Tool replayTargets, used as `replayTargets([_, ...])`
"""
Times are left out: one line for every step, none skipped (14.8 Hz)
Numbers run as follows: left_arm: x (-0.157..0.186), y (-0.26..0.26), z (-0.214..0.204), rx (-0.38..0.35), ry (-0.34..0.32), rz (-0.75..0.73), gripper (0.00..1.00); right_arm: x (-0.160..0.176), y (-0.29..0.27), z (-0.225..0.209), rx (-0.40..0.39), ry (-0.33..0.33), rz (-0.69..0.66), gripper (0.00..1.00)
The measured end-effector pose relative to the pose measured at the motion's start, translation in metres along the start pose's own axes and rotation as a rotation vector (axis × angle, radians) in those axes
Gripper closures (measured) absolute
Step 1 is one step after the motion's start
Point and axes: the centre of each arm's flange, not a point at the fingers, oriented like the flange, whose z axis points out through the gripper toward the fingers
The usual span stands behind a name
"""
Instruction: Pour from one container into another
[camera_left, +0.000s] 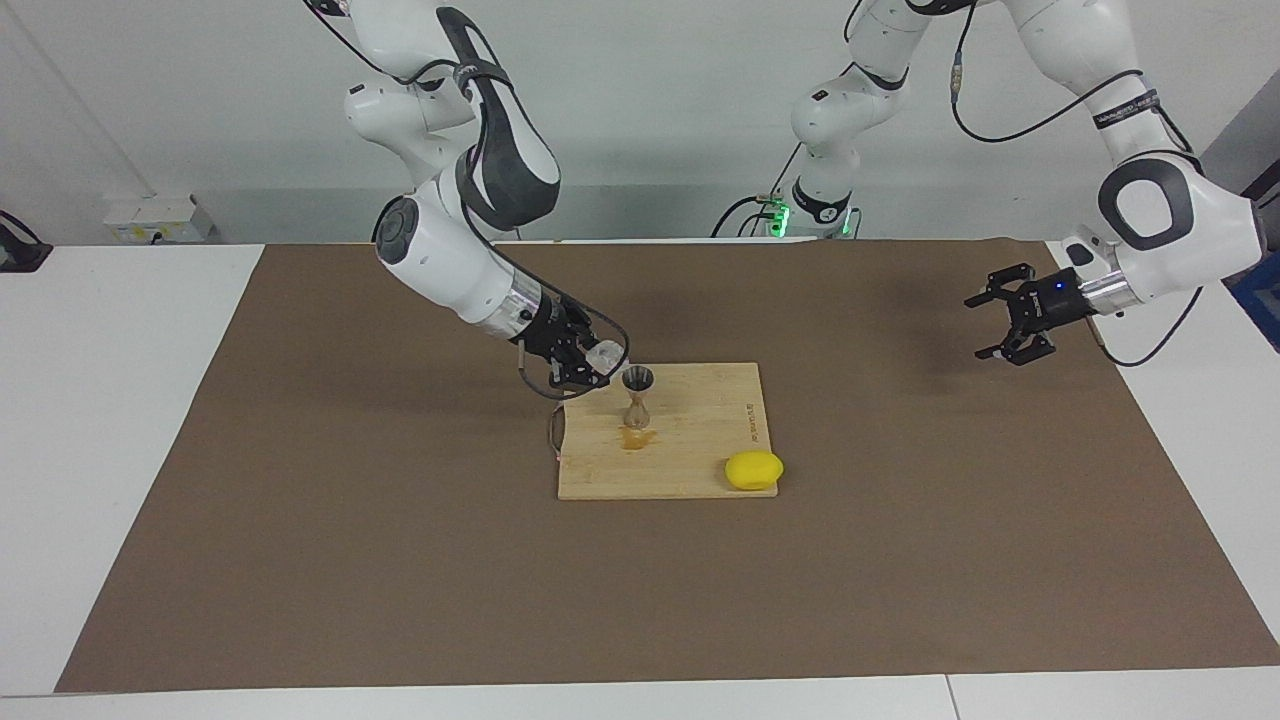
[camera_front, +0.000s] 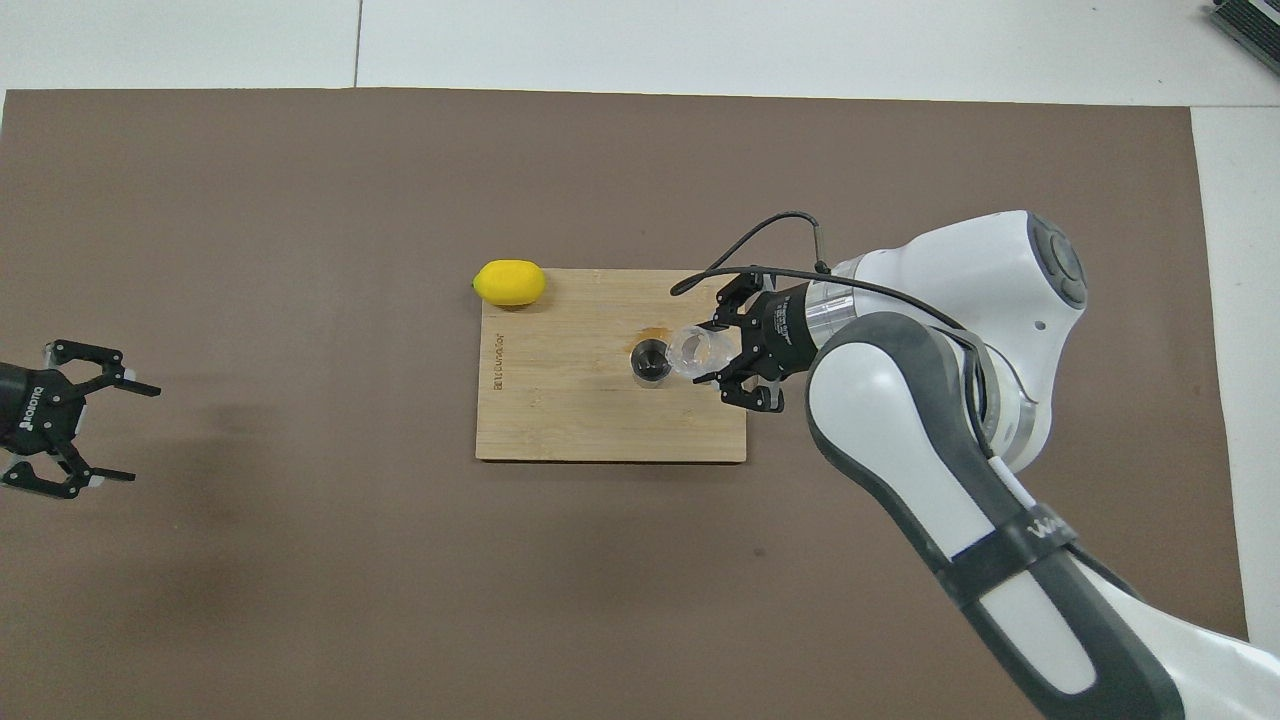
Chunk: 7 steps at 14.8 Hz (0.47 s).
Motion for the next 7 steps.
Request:
replayTargets([0.008,0.0,-0.008,0.008,-0.037,-0.023,0.0,-0.004,-0.001,0.003,-0.002,0.004,0.002,0.49])
replayTargets([0.017,-0.001,-0.017,0.017,-0.074,-0.041,0.0,-0.007,-0.001,0.006,-0.005,0.011,-0.002,0.49])
replayTargets([0.027,-0.002,-0.026,0.027,-0.109,-0.061,0.0,-0.009,-0.002,0.008,-0.007,0.034,-0.01,0.49])
replayTargets([0.037,-0.002,-0.035,0.039,-0.137,-0.083,0.0,-0.01,-0.002,0.01,-0.008,0.061,-0.016,0.49])
replayTargets([0.045,-0.003,-0.042,0.053,-0.156,-0.107,0.0,-0.012,-0.002,0.01,-0.005,0.081,-0.022,0.49])
replayTargets([0.052,-0.003,-0.048,0.066,-0.17,-0.131,0.0,-0.013,-0.003,0.008,-0.003,0.093,-0.027,0.49])
replayTargets([0.059,-0.004,-0.053,0.075,-0.19,-0.158,0.0,-0.014,-0.003,0.007,-0.003,0.1,-0.033,0.49])
